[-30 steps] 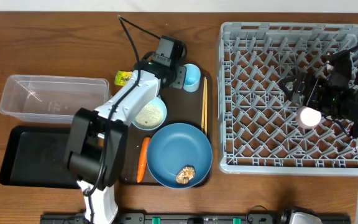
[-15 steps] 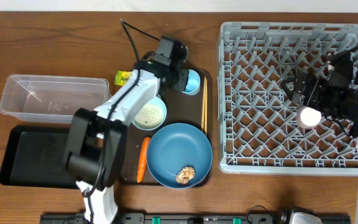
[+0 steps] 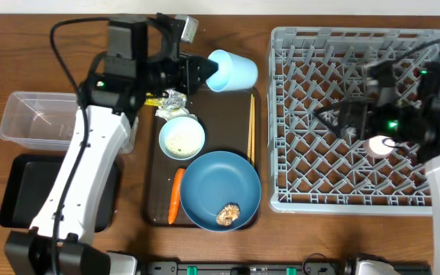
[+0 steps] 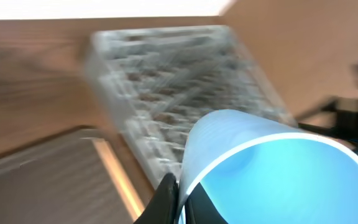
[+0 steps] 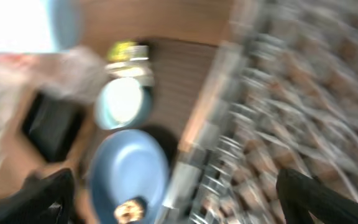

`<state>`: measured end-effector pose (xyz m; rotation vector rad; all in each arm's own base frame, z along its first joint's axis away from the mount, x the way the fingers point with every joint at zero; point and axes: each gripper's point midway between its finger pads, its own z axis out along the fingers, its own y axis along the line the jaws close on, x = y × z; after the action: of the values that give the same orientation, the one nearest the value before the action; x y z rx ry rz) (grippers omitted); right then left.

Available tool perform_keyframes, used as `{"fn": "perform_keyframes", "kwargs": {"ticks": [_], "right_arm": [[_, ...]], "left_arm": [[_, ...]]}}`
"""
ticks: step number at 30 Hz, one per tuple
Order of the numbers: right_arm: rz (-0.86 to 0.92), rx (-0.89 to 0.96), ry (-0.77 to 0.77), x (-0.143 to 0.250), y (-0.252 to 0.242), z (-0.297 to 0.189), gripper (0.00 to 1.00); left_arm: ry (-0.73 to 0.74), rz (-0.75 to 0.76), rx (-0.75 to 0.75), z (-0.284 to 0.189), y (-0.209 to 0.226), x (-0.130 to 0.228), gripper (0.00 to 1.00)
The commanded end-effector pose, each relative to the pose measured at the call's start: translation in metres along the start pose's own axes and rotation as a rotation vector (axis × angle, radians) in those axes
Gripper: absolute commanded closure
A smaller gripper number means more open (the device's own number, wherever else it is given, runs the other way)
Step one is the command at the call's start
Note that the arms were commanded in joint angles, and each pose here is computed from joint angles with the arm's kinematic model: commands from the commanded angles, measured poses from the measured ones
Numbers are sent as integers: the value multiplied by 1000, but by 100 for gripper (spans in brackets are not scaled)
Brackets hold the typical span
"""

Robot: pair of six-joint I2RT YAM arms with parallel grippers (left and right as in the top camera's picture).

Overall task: Sort waste into correct bins and load items into the dishwasher rack
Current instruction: 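Lift the light-blue cup and hand it to the right gripper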

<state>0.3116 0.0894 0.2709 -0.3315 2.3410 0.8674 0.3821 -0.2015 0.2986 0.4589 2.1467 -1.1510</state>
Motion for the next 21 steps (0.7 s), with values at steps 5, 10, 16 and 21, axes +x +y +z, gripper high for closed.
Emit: {"fn": "perform_keyframes", "kwargs": {"ticks": [5, 10, 16, 21], "right_arm": [[-389, -378, -73, -12, 94, 16, 9], [-531, -441, -134, -23, 122, 21, 5], [-675, -518, -190, -28, 156, 25, 4], [-716, -528, -204, -29, 166, 29, 11]], "left_arm": [[90, -31, 437, -22, -80, 12, 94], [120, -41, 546, -31, -97, 16, 94], [135, -45, 602, -37, -106, 17, 94], [132, -39, 603, -38, -107, 17, 94]]}}
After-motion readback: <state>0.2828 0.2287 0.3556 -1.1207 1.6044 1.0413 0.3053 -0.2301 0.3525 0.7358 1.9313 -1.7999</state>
